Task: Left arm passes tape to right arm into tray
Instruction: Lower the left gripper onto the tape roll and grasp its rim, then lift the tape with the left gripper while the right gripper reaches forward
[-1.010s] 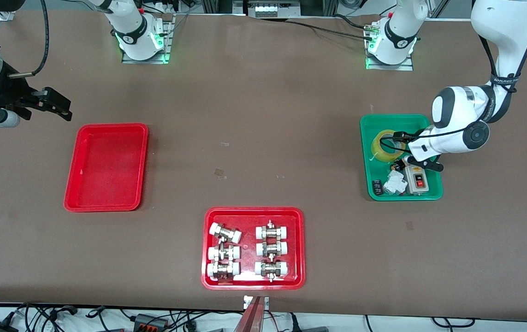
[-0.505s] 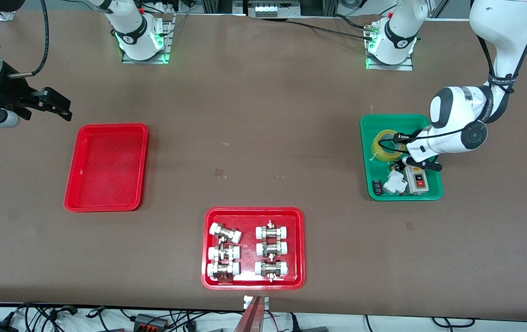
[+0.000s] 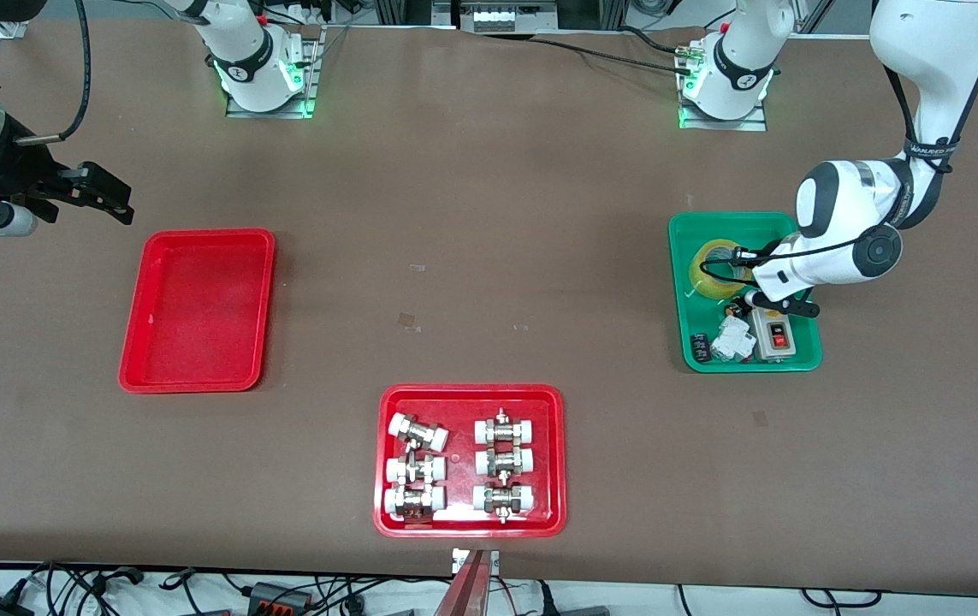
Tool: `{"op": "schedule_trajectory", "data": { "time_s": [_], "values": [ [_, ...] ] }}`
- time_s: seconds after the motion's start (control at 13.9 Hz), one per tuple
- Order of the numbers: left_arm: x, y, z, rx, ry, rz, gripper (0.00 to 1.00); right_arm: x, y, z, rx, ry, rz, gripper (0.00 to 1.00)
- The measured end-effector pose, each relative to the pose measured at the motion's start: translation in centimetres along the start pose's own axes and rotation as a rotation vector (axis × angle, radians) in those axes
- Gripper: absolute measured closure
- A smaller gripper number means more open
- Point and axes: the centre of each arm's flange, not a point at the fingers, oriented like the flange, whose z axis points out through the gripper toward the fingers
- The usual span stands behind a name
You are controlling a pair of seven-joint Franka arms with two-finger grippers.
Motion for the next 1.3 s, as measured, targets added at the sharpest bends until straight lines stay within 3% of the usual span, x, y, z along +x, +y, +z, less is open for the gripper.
{"op": "schedule_trajectory", "data": {
  "time_s": [0.22, 0.65, 0.94, 1.15, 1.3],
  "values": [
    [0.0, -0.1, 0.0, 0.0, 0.0, 0.0, 0.78, 0.0, 0.0, 0.0, 0.0, 0.0, 0.0, 0.0],
    [-0.1, -0.1, -0.8, -0.007, -0.026, 0.016, 0.78, 0.0, 0.0, 0.0, 0.0, 0.0, 0.0, 0.0],
    [1.2, 0.5, -8.0, -0.07, -0.057, 0.011, 0.78, 0.0, 0.0, 0.0, 0.0, 0.0, 0.0, 0.0],
    [2.1, 2.2, -13.6, -0.157, 0.01, 0.032, 0.78, 0.0, 0.0, 0.0, 0.0, 0.0, 0.0, 0.0],
    [2.9, 5.4, -16.5, -0.17, 0.04, 0.092, 0.78, 0.0, 0.0, 0.0, 0.0, 0.0, 0.001, 0.0]
  ]
}}
